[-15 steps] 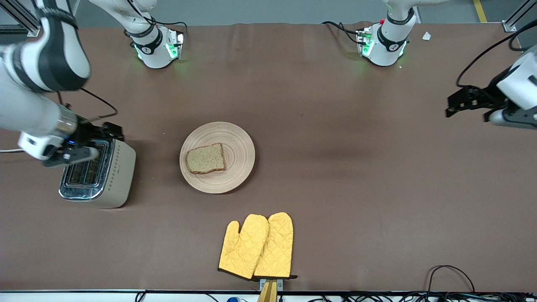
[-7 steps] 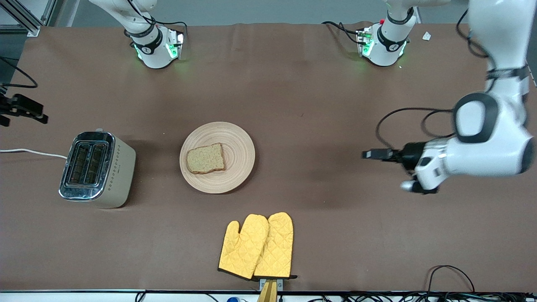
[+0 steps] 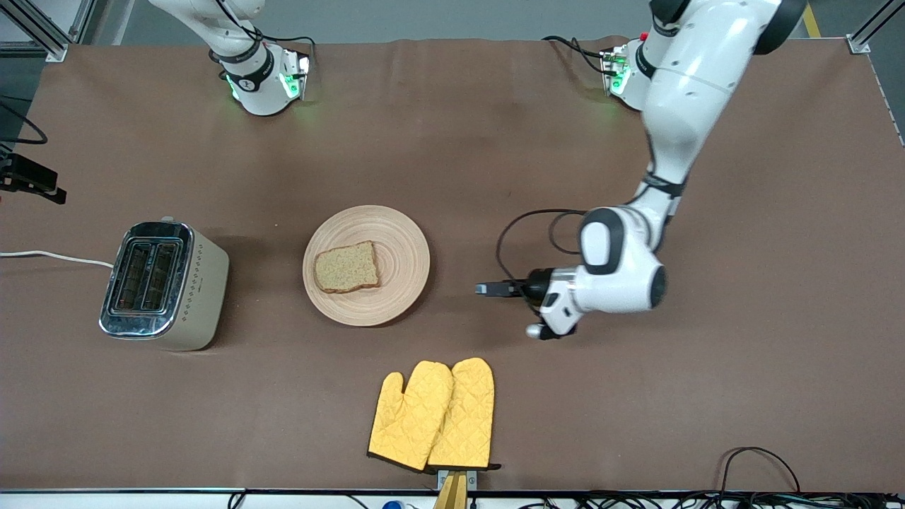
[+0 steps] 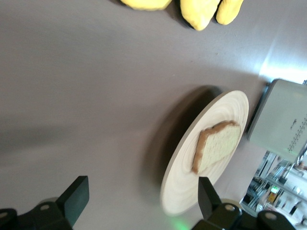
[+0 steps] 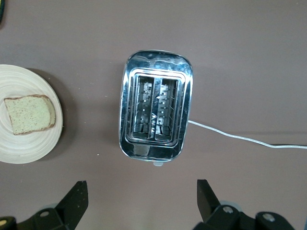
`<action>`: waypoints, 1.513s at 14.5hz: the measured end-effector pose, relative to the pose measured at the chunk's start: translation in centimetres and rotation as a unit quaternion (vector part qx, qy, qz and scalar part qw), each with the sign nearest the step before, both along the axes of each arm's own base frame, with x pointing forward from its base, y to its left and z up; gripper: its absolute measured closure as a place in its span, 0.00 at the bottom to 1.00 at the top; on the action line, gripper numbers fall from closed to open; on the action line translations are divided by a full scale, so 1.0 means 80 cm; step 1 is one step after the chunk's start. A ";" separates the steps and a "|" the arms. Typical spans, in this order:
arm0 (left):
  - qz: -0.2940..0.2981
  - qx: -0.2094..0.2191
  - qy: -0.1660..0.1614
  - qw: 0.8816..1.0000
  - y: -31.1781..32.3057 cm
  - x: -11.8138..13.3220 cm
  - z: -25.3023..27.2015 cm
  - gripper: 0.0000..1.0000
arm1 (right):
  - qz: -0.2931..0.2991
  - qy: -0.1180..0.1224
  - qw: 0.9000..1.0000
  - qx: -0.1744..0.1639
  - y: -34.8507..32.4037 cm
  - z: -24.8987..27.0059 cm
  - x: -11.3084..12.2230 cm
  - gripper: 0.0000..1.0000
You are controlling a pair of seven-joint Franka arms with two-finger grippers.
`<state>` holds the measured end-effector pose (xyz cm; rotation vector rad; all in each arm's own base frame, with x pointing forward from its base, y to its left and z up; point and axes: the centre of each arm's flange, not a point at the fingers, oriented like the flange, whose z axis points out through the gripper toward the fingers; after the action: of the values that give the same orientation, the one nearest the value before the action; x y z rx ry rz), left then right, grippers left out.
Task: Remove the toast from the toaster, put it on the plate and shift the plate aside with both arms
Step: 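Grasp the plate rim with the left gripper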
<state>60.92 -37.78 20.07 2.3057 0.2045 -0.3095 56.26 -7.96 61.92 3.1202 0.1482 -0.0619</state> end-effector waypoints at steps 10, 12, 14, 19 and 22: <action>0.023 0.007 -0.051 0.998 -0.149 -0.063 -0.079 0.25 | 0.009 0.001 1.000 0.001 0.043 0.000 0.004 0.00; 0.022 0.007 -0.054 0.998 -0.148 -0.062 -0.079 0.46 | 0.009 0.002 1.000 0.000 0.044 0.000 0.004 0.00; 0.021 0.003 -0.057 0.998 -0.152 -0.060 -0.073 0.67 | 0.006 0.002 1.000 0.000 0.039 0.000 0.004 0.00; 0.018 -0.006 -0.074 0.997 -0.155 -0.051 -0.054 0.86 | 0.002 0.001 1.000 0.000 0.034 0.001 0.003 0.00; -0.001 0.004 -0.105 0.994 -0.143 -0.034 -0.018 0.87 | 0.004 0.002 1.000 0.001 0.037 -0.001 0.004 0.00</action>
<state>58.17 -49.24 18.61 2.3260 0.0978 -0.0649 56.59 -5.03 61.86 3.1206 0.1597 -0.0692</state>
